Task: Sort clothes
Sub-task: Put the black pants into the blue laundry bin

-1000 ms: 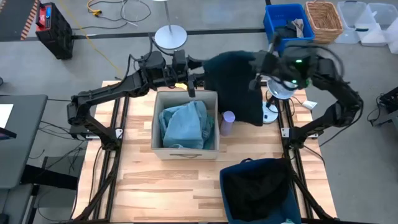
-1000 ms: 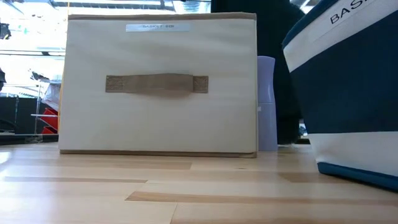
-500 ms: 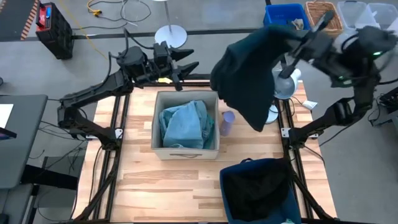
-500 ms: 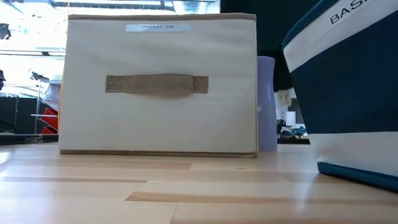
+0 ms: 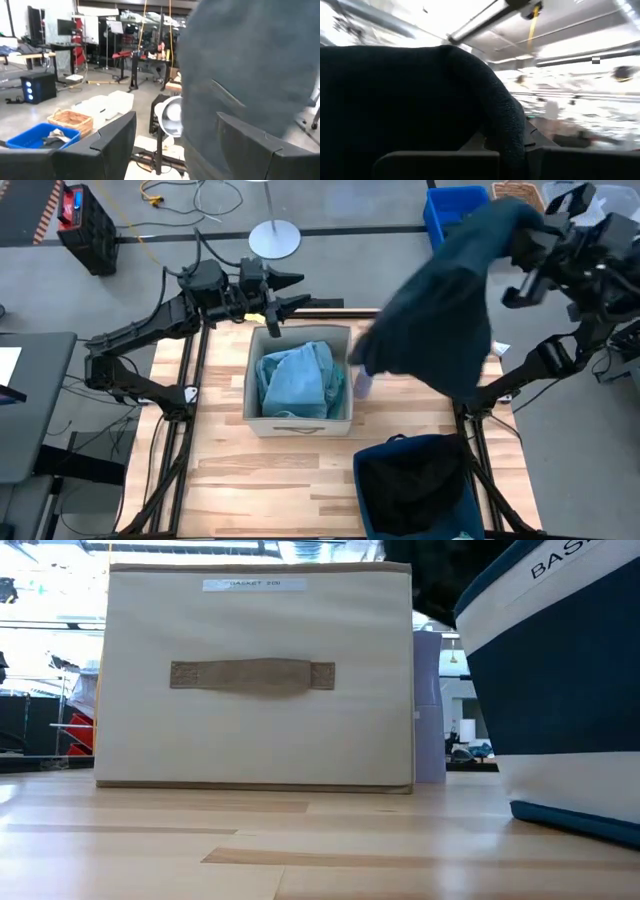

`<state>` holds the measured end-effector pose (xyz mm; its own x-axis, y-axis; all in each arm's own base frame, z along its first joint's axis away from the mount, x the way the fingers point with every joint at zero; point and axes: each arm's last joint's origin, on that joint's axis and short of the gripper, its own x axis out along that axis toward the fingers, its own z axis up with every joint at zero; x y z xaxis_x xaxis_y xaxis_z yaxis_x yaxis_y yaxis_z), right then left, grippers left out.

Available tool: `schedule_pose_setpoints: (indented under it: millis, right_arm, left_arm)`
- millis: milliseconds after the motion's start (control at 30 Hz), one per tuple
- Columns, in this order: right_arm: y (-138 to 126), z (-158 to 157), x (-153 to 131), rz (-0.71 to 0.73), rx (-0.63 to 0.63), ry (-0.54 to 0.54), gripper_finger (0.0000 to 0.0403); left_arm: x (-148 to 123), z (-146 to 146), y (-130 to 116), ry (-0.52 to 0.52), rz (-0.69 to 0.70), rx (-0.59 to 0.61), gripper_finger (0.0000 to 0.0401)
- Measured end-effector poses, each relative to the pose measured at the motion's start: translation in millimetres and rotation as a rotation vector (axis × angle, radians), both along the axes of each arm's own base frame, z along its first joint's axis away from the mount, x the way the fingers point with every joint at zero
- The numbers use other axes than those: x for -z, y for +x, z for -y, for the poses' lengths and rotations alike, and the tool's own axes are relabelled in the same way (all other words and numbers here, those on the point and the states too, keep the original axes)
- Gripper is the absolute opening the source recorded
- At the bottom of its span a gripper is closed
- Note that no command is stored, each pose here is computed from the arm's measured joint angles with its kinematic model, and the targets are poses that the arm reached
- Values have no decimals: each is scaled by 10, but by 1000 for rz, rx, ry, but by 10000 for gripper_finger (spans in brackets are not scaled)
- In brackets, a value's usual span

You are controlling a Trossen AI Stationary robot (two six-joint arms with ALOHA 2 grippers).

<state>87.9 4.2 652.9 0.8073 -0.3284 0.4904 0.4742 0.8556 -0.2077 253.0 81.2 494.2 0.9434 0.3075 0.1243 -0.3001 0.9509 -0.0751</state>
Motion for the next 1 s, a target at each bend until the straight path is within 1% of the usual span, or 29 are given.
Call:
schedule_pose_setpoints:
  millis: [67, 233, 300, 400, 467, 600, 733, 867, 1000]
  right_arm:
    - [-21, -34, -2, 20, -79, 36, 16]
    - [-97, -86, -11, 80, -258, 176, 16]
    - [-143, -94, -20, 114, -337, 258, 15]
    - [-217, -98, -28, 166, -472, 414, 15]
    - [-218, -121, -18, 159, -533, 466, 15]
    - [-191, -202, 40, 82, -657, 539, 15]
    - [-108, -333, 149, -58, -746, 601, 15]
    - [-24, -508, 260, -202, -828, 648, 16]
    - [-90, -608, 286, -266, -941, 659, 16]
  left_arm:
    - [-38, 15, -57, 5, 16, -1, 261]
    - [-106, 53, -172, 13, 42, -1, 261]
    - [-113, 65, -202, 13, 37, 6, 261]
    - [-104, 76, -205, 23, 21, 42, 261]
    - [-87, 78, -196, 20, 6, 55, 261]
    - [-31, 77, -186, -6, -46, 61, 261]
    - [23, 76, -185, -43, -94, 62, 261]
    - [17, 89, -182, -65, -81, 70, 261]
    - [9, 99, -179, -50, -77, 73, 261]
